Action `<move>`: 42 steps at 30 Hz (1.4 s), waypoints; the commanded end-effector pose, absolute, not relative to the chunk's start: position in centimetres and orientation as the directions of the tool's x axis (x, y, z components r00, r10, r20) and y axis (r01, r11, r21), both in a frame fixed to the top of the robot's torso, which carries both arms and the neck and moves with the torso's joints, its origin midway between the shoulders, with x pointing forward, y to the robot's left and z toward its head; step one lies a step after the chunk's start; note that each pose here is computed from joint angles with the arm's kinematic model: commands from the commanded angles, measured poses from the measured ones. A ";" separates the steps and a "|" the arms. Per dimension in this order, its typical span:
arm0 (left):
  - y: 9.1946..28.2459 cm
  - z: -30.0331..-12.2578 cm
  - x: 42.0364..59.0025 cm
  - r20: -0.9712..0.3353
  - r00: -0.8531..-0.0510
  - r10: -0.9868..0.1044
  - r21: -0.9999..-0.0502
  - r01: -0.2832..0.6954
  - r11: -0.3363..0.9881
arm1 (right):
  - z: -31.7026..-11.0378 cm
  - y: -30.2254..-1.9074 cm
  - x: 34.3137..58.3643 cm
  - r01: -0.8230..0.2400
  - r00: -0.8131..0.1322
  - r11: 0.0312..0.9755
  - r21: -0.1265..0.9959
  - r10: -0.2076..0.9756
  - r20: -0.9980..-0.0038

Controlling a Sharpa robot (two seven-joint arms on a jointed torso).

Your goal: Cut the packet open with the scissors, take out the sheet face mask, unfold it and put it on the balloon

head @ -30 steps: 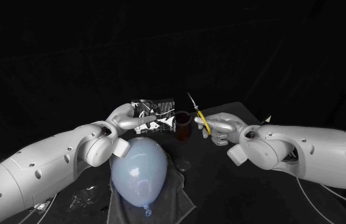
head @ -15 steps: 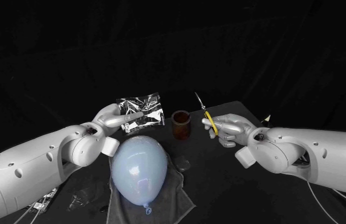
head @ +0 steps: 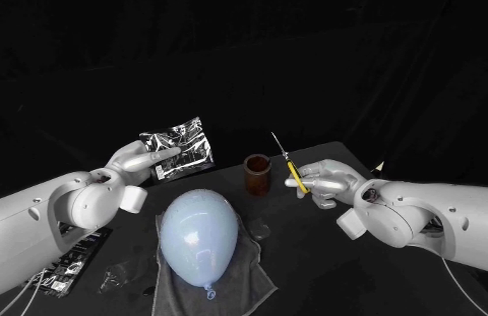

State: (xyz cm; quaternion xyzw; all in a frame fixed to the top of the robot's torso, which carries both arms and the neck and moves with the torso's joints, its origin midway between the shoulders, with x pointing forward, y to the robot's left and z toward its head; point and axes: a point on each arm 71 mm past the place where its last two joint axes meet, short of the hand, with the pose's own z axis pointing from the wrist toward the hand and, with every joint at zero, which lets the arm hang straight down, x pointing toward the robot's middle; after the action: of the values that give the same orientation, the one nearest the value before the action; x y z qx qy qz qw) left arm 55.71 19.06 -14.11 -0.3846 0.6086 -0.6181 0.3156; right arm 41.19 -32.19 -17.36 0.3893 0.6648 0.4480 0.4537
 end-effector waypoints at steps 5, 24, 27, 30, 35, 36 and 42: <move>20.7 -13.7 55.3 0.135 -0.493 -0.859 -0.990 -0.094 -0.101 | -17.2 -31.8 41.1 -0.018 -0.337 0.499 0.866 0.813 -0.475; 24.0 -13.4 54.4 0.114 -0.440 -0.891 -0.993 -0.079 -0.089 | -17.7 -31.2 41.7 -0.056 -0.376 0.678 0.733 0.666 -0.645; 24.2 -13.4 54.3 0.113 -0.436 -0.893 -0.993 -0.078 -0.088 | -17.9 -30.7 41.9 -0.065 -0.385 0.697 0.714 0.643 -0.662; 24.3 -13.4 54.1 0.112 -0.435 -0.894 -0.993 -0.078 -0.087 | -18.0 -30.0 42.2 -0.089 -0.382 0.730 0.678 0.604 -0.700; 24.2 -13.4 53.9 0.113 -0.436 -0.893 -0.993 -0.081 -0.086 | -18.0 -29.3 42.6 -0.106 -0.365 0.764 0.637 0.566 -0.739; 24.1 -13.4 53.9 0.113 -0.436 -0.893 -0.993 -0.082 -0.085 | -18.0 -29.1 42.7 -0.110 -0.362 0.769 0.630 0.560 -0.745; 24.1 -13.7 53.9 0.111 -0.428 -0.897 -0.993 -0.093 -0.078 | -17.9 -28.3 43.1 -0.135 -0.353 0.777 0.614 0.542 -0.763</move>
State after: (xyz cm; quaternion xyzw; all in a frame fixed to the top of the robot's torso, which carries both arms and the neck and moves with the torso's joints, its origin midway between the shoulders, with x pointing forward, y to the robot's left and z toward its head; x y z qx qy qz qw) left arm 53.88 24.16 -13.75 -0.4145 0.5951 -0.6036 0.3312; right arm 42.95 -28.43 -18.05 0.1527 0.7630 0.3225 0.5390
